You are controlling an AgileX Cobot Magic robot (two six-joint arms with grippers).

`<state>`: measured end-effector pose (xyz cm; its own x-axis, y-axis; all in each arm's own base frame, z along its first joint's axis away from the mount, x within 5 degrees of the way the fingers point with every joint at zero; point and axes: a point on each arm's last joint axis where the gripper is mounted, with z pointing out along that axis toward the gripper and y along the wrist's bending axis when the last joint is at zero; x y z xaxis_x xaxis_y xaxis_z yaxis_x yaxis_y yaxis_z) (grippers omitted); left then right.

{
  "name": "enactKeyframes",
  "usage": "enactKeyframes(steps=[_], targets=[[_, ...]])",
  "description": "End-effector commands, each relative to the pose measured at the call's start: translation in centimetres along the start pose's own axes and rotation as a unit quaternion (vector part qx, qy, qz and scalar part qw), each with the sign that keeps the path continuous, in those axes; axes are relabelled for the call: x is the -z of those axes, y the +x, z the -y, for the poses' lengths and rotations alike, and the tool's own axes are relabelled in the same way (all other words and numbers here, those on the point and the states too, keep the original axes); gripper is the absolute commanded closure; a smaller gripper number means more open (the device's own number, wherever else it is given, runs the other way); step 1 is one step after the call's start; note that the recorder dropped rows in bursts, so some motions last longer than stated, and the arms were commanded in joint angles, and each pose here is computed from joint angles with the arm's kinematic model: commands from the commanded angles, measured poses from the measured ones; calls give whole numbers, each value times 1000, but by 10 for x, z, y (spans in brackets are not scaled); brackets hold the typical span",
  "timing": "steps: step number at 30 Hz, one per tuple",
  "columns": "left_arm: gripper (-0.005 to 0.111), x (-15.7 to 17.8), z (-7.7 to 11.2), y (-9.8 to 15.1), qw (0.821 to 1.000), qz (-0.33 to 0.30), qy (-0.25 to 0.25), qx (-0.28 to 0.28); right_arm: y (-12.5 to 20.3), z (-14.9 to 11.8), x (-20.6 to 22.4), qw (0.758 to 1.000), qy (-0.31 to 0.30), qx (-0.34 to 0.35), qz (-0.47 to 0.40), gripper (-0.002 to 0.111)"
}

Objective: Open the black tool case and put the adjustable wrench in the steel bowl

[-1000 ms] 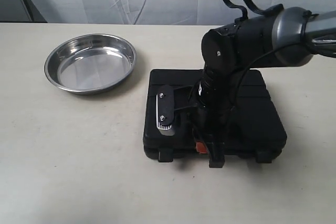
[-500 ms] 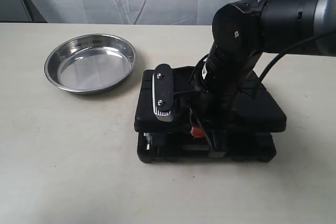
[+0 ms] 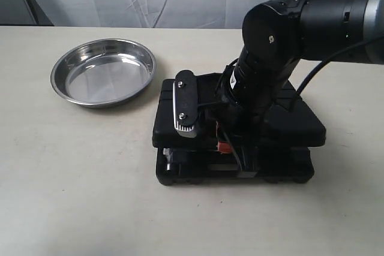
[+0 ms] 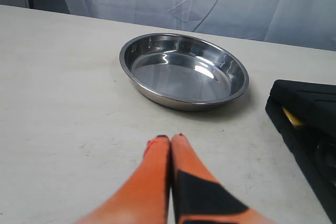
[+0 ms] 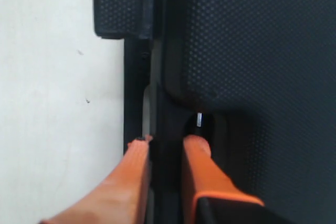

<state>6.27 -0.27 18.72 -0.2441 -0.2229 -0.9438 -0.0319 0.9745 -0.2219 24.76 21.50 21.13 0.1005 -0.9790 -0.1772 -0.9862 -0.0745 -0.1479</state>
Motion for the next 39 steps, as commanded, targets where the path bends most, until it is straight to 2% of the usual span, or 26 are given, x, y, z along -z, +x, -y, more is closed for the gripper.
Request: enactKeyframes(steps=[1, 17, 19, 21, 22, 23, 26, 28, 31, 33, 34, 36, 39], targets=[[107, 0, 0, 1, 1000, 1, 0, 1, -3, 6, 6, 999, 40, 9, 18, 109], [107, 0, 0, 1, 1000, 1, 0, 1, -5, 9, 7, 998, 53, 10, 25, 109], [107, 0, 0, -4, 1000, 28, 2, 2, -5, 9, 7, 998, 54, 10, 26, 109], [107, 2, 1, -17, 990, 99, 17, 99, -5, 10, 7, 998, 58, 11, 28, 109], [107, 3, -1, -24, 969, 135, 27, 207, -6, 10, 7, 998, 60, 11, 30, 109], [107, 3, -1, -24, 962, 135, 30, 234, -6, 10, 7, 998, 60, 11, 30, 109], [107, 13, 13, -56, 963, 125, 64, 232, -6, 10, 7, 998, 62, 11, 31, 109], [107, 16, 21, -79, 968, 120, 74, 207, -6, 11, 7, 997, 64, 11, 32, 109], [107, 6, 34, -109, 984, 50, 73, 156, -7, 11, 7, 997, 68, 11, 35, 109], [107, -11, 41, -120, 988, -41, 65, 135, -7, 12, 7, 997, 69, 11, 35, 109], [107, -23, 44, -123, 984, -102, 61, 131, -7, 12, 7, 997, 69, 11, 35, 109], [107, -50, 49, -124, 966, -217, 52, 130, -7, 12, 7, 997, 69, 11, 35, 109], [107, -88, 53, -115, 924, -358, 48, 125, -7, 12, 7, 997, 71, 12, 36, 109]])
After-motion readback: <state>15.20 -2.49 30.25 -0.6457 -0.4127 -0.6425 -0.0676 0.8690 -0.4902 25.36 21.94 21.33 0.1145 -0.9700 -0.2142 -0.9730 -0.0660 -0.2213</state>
